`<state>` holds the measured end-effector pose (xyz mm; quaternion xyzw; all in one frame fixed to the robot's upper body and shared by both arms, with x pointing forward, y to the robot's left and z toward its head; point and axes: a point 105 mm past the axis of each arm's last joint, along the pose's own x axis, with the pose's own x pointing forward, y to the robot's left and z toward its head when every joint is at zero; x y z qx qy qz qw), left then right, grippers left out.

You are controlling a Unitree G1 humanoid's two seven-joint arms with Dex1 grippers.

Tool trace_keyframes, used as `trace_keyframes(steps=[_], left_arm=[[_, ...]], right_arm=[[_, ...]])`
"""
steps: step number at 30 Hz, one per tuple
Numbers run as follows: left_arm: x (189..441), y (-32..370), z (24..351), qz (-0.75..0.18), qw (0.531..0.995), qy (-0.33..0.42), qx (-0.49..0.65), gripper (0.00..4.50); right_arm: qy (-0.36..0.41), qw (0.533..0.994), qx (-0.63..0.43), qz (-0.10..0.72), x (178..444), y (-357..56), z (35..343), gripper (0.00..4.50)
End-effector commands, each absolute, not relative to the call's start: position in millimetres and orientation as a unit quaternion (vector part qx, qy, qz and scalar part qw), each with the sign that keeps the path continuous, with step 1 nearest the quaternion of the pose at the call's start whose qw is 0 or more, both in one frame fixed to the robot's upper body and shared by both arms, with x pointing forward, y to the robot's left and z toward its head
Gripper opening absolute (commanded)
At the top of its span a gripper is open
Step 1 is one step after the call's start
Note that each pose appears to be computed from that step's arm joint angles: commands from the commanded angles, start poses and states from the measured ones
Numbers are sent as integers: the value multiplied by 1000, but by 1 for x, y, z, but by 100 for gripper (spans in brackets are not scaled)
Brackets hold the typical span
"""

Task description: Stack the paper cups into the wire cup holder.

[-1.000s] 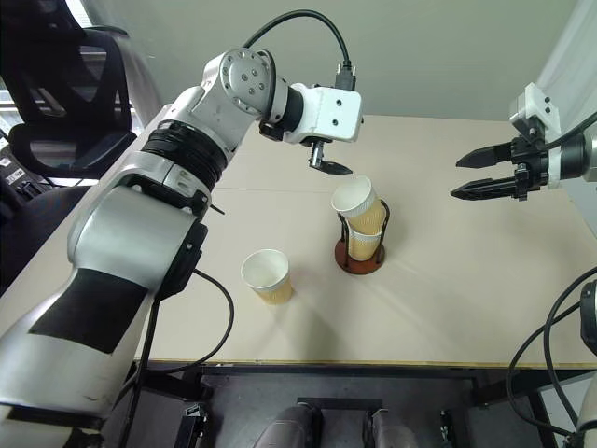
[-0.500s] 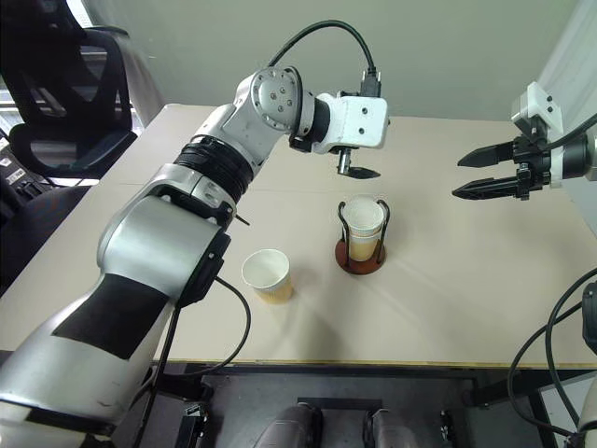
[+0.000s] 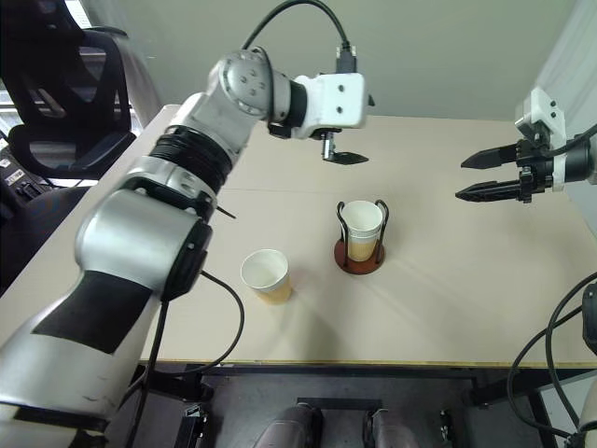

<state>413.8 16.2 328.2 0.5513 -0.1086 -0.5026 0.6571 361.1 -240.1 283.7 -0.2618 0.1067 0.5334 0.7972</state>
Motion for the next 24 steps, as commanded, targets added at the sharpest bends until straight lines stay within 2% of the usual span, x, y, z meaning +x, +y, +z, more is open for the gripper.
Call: trace_keyframes(steps=[1, 5, 9, 17, 24], left_arm=[[400, 36, 346, -533, 640, -110, 542, 449], [386, 78, 346, -577, 626, -50, 523, 449], [374, 98, 337, -598, 619, -5, 509, 449], [316, 112, 308, -667, 569, 79, 474, 449], [291, 140, 275, -678, 544, 165, 466, 449]], right_arm=[[95, 784, -276, 548, 354, -235, 289, 343], [102, 779, -277, 553, 354, -232, 286, 343], [106, 777, -278, 555, 356, -227, 287, 343], [103, 772, -282, 561, 359, -217, 295, 343], [102, 770, -282, 562, 358, -215, 299, 343]])
